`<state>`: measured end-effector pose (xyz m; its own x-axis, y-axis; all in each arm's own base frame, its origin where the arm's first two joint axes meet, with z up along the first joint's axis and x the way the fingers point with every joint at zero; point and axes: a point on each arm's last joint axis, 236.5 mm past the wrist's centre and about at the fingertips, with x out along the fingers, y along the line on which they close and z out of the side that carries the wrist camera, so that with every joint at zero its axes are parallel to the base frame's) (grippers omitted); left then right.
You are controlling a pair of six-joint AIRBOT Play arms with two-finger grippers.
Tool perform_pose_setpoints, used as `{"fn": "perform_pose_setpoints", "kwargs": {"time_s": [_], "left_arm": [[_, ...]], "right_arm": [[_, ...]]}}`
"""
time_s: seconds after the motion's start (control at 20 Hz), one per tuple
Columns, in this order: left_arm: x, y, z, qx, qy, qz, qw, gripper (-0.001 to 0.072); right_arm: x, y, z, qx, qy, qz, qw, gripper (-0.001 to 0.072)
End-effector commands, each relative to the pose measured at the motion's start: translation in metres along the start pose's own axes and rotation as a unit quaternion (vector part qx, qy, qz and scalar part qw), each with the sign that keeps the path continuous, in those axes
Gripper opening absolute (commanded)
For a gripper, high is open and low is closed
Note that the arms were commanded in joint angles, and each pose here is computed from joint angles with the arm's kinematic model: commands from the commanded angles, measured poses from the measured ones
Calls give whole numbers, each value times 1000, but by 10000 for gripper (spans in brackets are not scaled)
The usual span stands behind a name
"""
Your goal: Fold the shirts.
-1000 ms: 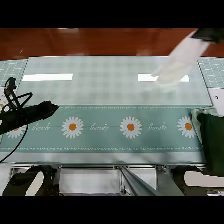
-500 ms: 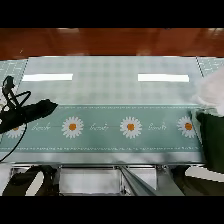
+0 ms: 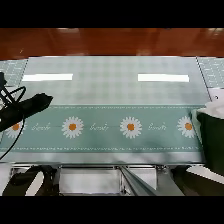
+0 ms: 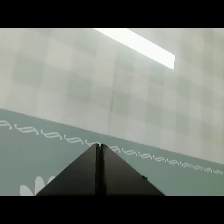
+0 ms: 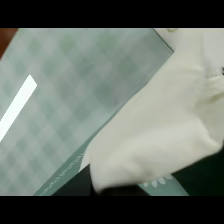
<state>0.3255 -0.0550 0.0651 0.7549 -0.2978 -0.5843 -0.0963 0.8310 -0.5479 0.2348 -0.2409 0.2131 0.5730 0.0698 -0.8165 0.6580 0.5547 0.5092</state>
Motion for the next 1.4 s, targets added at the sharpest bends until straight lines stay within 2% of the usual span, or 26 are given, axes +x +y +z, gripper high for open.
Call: {"fn": "perform_pose_setpoints", "kwargs": {"time_s": [0.0,0.15,0.3,0.35,0.4,0.45,0.6,0.7,0.8,0.85,0.9,0.95,1.0,1.05,1.15,1.25,1.35], "left_arm": [[-2,2,29,0,-62,5,998,25],[1,8,46,-4,-96,13,995,25],[11,19,52,-11,-104,26,994,25],[16,23,53,-14,-103,30,994,25],[21,26,52,-16,-99,35,994,24],[26,30,50,-19,-91,39,995,25],[40,40,52,-22,-87,52,995,24],[40,37,79,14,-119,57,991,25],[29,19,125,36,-163,48,985,25],[20,6,149,42,-186,39,981,25],[9,-11,175,51,-211,26,976,25],[-4,-31,198,61,-230,10,971,25],[-13,-50,214,71,-240,-5,968,25],[-20,-74,225,86,-240,-24,967,25],[-18,-120,221,165,-203,-56,964,25],[4,-147,182,211,-110,-87,967,24],[31,-137,121,230,14,-81,970,23]], "right_arm": [[-8,-82,-61,109,27,-108,988,29],[-14,-144,-128,187,67,-227,953,29],[-6,-154,-161,200,99,-250,942,33],[-10,-165,-172,208,110,-277,932,134],[-15,-173,-179,214,117,-299,923,348],[-17,-177,-182,214,121,-308,919,415],[-9,-170,-174,212,109,-286,928,412],[7,-156,-147,212,57,-238,946,410],[31,-102,-83,175,-48,-96,979,301],[34,-57,-42,131,-114,-2,985,195],[31,-5,-13,65,-163,85,981,31],[26,50,6,1,-205,160,966,29],[28,96,10,-53,-220,200,953,29],[40,133,2,-106,-210,215,948,29],[79,204,-41,-219,-158,226,936,29],[125,259,-104,-332,-98,222,911,29],[172,287,-165,-428,-55,183,883,28]]}}
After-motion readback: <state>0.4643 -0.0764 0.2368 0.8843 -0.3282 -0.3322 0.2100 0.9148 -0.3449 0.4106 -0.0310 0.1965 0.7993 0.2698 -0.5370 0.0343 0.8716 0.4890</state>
